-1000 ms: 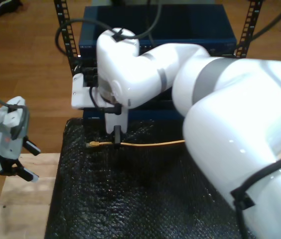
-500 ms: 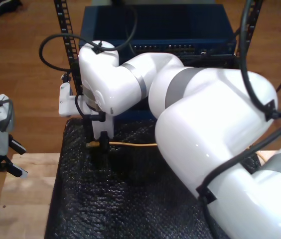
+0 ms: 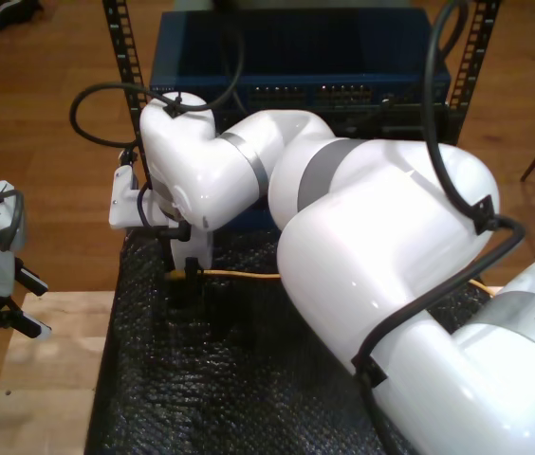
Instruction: Grab the cable and plug it in
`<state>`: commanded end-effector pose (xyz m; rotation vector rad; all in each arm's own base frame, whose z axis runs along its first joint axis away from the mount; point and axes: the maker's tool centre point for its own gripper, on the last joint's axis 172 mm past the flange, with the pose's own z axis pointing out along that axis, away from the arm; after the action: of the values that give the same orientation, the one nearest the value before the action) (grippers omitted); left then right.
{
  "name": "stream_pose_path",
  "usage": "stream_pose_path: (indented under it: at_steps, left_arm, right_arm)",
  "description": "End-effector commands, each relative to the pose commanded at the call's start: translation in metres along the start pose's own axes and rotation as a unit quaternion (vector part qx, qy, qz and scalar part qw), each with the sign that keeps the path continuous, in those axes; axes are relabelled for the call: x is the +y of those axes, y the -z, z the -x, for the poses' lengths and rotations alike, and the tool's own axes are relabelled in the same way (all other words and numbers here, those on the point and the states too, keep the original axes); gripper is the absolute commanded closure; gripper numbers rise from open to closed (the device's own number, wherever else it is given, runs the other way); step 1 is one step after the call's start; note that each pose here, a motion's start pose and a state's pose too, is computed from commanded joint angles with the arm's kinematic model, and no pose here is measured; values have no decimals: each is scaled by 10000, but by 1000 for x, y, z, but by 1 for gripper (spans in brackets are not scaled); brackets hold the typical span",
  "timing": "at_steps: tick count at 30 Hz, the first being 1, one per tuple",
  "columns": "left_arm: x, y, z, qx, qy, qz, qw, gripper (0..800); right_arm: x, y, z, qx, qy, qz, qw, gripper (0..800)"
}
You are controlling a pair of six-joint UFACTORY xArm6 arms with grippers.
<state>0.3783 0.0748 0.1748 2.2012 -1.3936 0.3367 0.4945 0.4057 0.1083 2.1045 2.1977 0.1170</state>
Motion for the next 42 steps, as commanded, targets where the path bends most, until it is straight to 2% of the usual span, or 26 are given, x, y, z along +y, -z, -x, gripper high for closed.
stream_pose_path:
  at_steps: [10,21,29,42]
  left_arm:
    - [0,-2,0,1,4,24,10000,0]
    - [1,-2,0,2,4,31,10000,0]
    - [1,-2,0,2,4,31,10000,0]
    - [1,-2,0,2,-4,31,10000,0]
  right_arm:
    - [-2,-10,-16,3,4,0,10000,209]
    - [0,-15,-13,-116,95,72,9999,335]
    - [0,-16,-13,-121,96,66,9999,369]
    - [0,-15,-14,-120,107,77,9998,479]
